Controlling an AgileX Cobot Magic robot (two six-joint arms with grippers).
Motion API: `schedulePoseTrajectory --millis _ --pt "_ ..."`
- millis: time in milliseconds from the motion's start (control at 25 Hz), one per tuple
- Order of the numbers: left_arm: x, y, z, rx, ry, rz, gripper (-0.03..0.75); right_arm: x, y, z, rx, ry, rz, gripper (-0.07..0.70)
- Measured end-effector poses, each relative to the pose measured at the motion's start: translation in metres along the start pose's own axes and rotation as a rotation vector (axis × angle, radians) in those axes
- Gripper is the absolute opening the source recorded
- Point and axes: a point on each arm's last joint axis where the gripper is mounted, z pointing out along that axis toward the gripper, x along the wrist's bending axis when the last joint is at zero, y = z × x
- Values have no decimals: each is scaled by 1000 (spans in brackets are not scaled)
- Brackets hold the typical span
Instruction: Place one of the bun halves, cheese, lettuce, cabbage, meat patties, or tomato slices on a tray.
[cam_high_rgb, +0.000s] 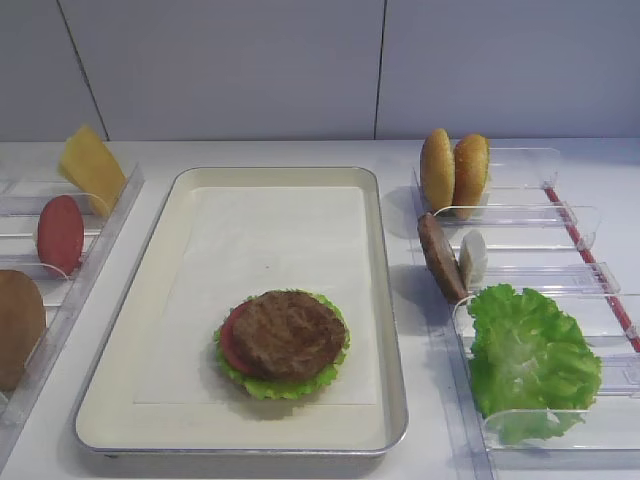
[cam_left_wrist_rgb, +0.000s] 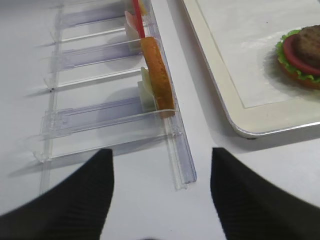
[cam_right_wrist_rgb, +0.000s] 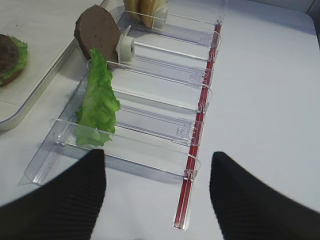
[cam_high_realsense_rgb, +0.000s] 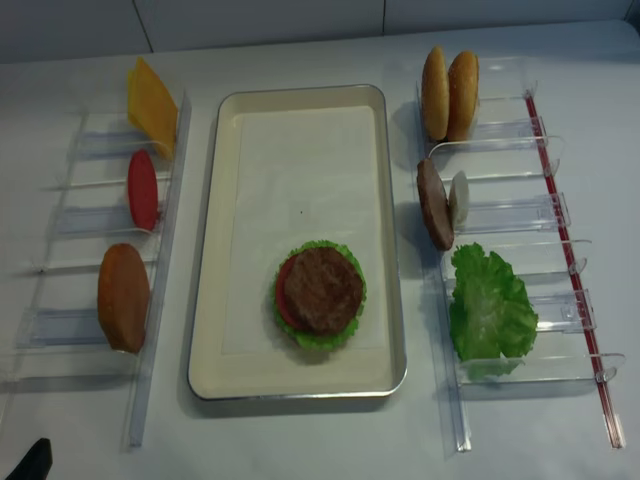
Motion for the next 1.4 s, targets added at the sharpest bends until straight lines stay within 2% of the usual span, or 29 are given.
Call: schedulePoseTrajectory --millis 1400 --pt "0 0 0 0 0 0 414 -1 0 0 2 -11 23 469"
